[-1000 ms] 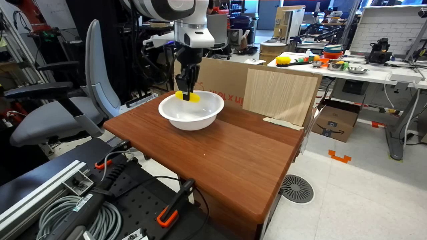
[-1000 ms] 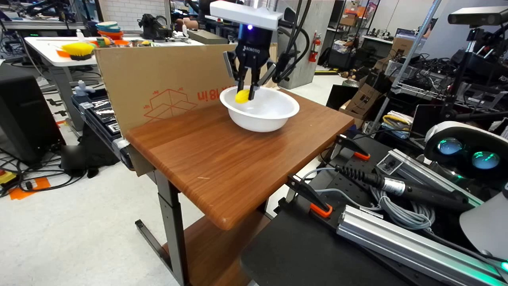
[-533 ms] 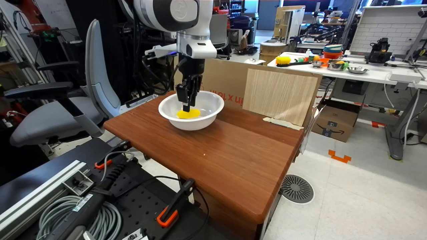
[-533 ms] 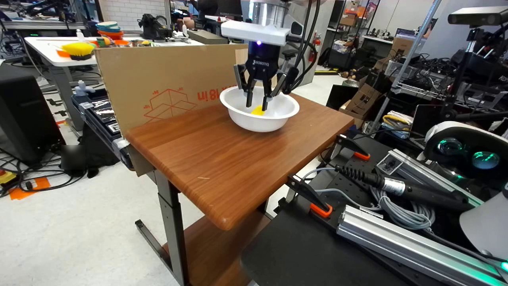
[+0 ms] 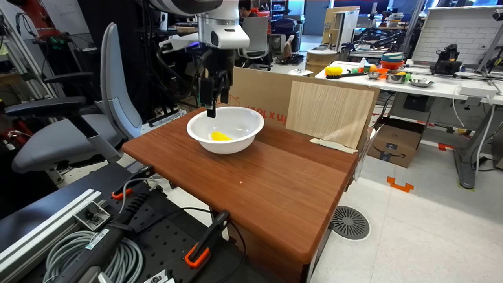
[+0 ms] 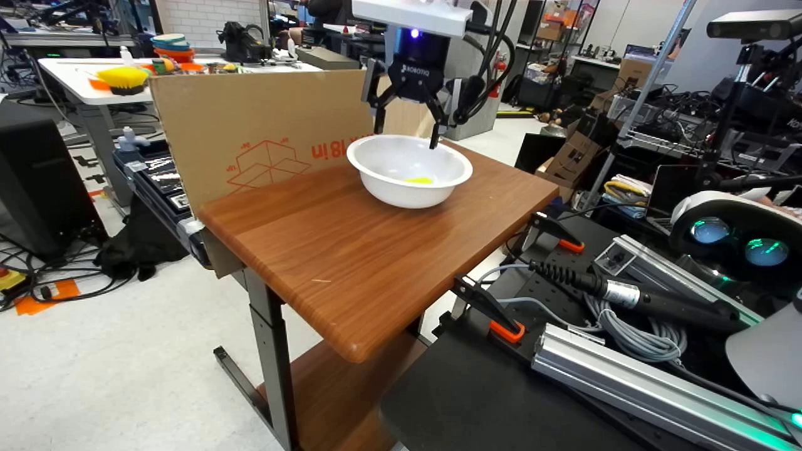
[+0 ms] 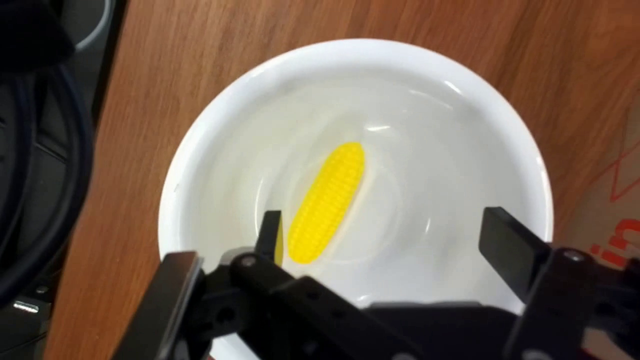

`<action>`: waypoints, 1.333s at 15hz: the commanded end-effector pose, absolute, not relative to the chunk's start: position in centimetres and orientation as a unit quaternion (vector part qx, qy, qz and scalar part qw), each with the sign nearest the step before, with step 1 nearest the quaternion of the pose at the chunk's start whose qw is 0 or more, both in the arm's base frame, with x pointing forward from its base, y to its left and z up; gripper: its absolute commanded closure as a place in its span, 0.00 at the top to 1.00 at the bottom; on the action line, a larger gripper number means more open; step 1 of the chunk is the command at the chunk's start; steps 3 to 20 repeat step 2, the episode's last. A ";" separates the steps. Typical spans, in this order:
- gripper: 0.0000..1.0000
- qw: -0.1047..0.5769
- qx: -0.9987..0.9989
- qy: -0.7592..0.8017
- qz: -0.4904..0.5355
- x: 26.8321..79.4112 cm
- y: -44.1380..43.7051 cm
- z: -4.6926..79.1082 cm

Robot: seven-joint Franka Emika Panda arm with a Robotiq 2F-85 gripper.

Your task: Put the plastic cob in the white bowl

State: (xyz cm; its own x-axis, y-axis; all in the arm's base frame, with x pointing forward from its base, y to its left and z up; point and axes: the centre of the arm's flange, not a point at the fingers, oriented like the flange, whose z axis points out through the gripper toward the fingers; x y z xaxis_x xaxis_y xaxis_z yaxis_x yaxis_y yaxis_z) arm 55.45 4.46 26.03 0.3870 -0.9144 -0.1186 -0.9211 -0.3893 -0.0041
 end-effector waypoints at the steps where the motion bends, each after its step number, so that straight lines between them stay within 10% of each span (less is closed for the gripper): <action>1: 1.00 0.035 -0.832 0.552 0.047 55.4 4.4 26.2; 20: 1.00 0.034 -0.832 0.552 0.049 55.4 4.4 25.9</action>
